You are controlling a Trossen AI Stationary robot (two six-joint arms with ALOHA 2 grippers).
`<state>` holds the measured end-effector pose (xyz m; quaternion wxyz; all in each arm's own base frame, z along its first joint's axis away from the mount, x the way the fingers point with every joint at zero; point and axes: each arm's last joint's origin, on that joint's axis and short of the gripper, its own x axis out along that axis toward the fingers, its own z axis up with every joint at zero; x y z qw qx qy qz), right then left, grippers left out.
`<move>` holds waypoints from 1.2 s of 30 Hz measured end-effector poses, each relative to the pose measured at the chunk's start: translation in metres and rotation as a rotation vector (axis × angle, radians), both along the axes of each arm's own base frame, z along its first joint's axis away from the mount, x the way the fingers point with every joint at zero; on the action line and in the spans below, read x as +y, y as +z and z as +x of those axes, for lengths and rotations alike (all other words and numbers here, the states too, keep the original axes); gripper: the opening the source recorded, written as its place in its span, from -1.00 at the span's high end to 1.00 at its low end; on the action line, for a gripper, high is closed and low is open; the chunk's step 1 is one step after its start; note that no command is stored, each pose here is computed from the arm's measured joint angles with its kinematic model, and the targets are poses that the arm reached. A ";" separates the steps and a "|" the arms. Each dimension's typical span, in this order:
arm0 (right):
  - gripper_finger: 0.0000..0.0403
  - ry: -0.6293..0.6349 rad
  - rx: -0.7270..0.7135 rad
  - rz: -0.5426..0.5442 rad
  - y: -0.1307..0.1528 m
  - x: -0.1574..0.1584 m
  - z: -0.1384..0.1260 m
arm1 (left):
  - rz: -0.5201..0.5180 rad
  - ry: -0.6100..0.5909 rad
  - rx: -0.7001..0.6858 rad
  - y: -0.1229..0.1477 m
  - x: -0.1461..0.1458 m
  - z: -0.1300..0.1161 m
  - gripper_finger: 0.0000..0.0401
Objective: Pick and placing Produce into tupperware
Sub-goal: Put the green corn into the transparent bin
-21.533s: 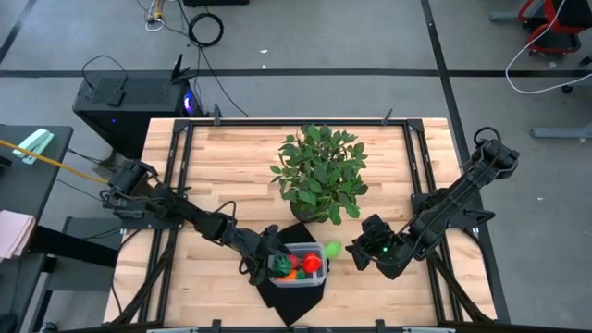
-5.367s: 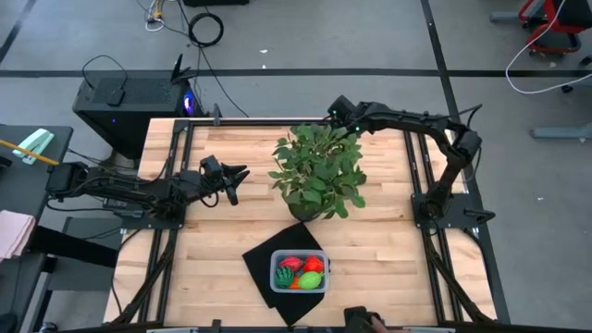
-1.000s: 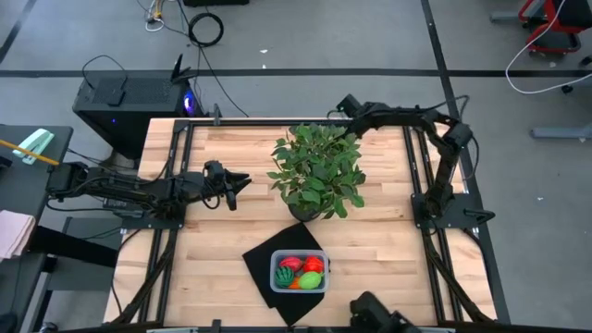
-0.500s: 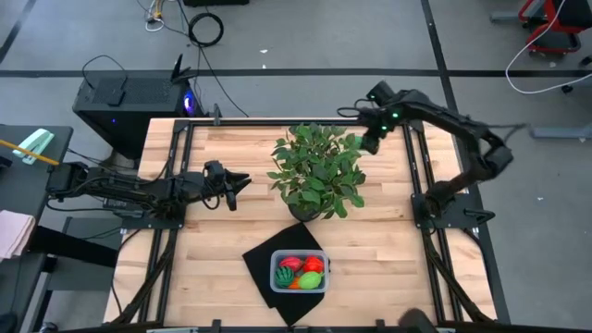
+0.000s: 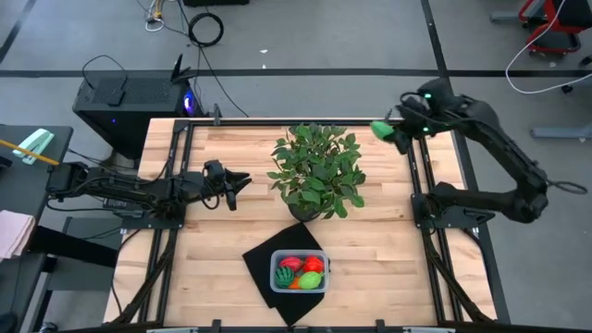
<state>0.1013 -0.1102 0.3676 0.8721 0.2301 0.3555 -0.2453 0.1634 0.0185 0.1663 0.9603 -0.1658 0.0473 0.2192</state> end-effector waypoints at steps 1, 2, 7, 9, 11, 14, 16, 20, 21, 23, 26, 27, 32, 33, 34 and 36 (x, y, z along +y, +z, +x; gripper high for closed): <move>0.04 -0.012 -0.025 -0.014 0.007 0.004 -0.003 | 0.000 0.000 0.000 0.000 0.000 0.000 0.46; 0.04 -0.021 -0.055 -0.027 0.015 0.008 -0.006 | 0.000 0.000 0.000 0.000 0.000 0.000 0.46; 0.03 0.004 -0.248 -0.044 0.055 0.029 -0.019 | -0.001 0.000 -0.001 0.000 0.000 0.000 0.46; 0.04 0.031 -0.322 -0.050 0.072 0.037 -0.024 | -0.002 0.001 -0.001 0.000 0.000 0.000 0.46; 0.04 0.059 -0.394 -0.057 0.089 0.045 -0.029 | -0.002 0.000 -0.001 0.000 0.000 0.000 0.46; 0.04 0.119 -0.514 -0.042 0.110 0.056 -0.035 | -0.002 0.000 -0.001 0.000 0.000 0.000 0.46; 0.04 0.172 -0.601 -0.010 0.123 0.062 -0.037 | -0.002 0.000 -0.001 0.000 0.000 0.000 0.46; 0.05 0.288 -0.737 0.061 0.143 0.075 -0.040 | 0.000 0.000 0.001 0.000 0.000 0.000 0.46; 0.05 0.314 -0.758 0.088 0.146 0.077 -0.040 | 0.000 0.000 0.000 0.000 0.000 0.000 0.46; 0.05 0.354 -0.794 0.147 0.152 0.082 -0.038 | 0.000 0.000 0.001 0.000 0.000 0.000 0.46; 0.05 0.395 -0.826 0.221 0.156 0.087 -0.035 | 0.000 0.000 0.001 0.000 0.000 0.000 0.46; 0.05 0.400 -0.834 0.229 0.157 0.087 -0.033 | 0.000 0.000 0.001 0.000 0.000 0.000 0.46; 0.05 0.468 -0.889 0.268 0.166 0.090 -0.013 | 0.000 0.000 0.001 0.000 0.000 0.000 0.46; 0.05 0.496 -0.906 0.278 0.168 0.091 -0.005 | 0.000 0.000 0.001 0.000 0.000 0.000 0.46; 0.04 0.530 -0.925 0.285 0.171 0.093 0.004 | 0.000 0.000 0.001 0.000 0.000 0.000 0.46; 0.04 0.609 -0.958 0.296 0.175 0.099 0.024 | 0.000 0.000 0.002 0.000 0.000 0.000 0.46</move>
